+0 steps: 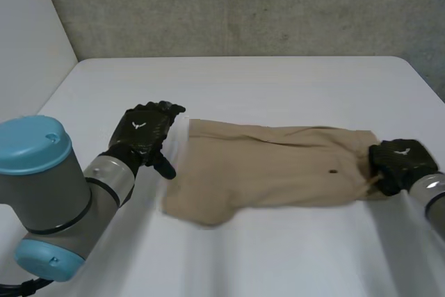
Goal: Fold the shorts.
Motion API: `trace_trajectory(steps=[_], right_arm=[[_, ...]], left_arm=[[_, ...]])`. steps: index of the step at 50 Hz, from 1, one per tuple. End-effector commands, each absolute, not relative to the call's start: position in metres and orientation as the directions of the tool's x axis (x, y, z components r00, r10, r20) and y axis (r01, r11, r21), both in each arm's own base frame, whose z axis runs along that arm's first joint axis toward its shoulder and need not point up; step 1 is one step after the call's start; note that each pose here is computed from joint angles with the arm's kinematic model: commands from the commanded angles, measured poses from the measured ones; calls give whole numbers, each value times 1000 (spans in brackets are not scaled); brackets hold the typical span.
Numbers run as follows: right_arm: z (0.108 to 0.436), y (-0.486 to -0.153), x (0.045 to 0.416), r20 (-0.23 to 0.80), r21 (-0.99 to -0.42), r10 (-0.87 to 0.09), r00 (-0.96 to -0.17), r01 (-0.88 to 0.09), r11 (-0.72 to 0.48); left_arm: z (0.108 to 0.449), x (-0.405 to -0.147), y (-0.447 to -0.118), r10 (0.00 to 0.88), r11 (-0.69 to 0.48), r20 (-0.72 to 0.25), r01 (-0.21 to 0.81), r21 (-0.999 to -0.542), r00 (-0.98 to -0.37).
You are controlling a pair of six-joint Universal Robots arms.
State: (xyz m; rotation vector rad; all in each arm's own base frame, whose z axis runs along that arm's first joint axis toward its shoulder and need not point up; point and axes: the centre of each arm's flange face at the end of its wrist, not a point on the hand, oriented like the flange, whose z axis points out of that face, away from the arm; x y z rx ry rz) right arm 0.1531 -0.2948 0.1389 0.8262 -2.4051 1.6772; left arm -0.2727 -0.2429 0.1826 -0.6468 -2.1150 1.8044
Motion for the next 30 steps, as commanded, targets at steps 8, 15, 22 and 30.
trace_trajectory(steps=[8, 15, 22, 30], right_arm=[[202, -307, 148, 643, -668, -414, -645, -736, 109], [243, -282, 238, 693, -685, -482, -537, -698, -209], [216, -196, 347, 673, -699, -685, -278, -541, -468], [156, -159, 374, 502, -785, -859, -101, -469, -404]], left_arm=[[196, -262, -234, 490, 97, -71, 136, -986, -869], [198, -262, -234, 490, 91, -70, 131, -987, -869], [201, -262, -233, 490, 84, -69, 126, -988, -869], [206, -261, -234, 485, 68, -72, 120, -990, -872]])
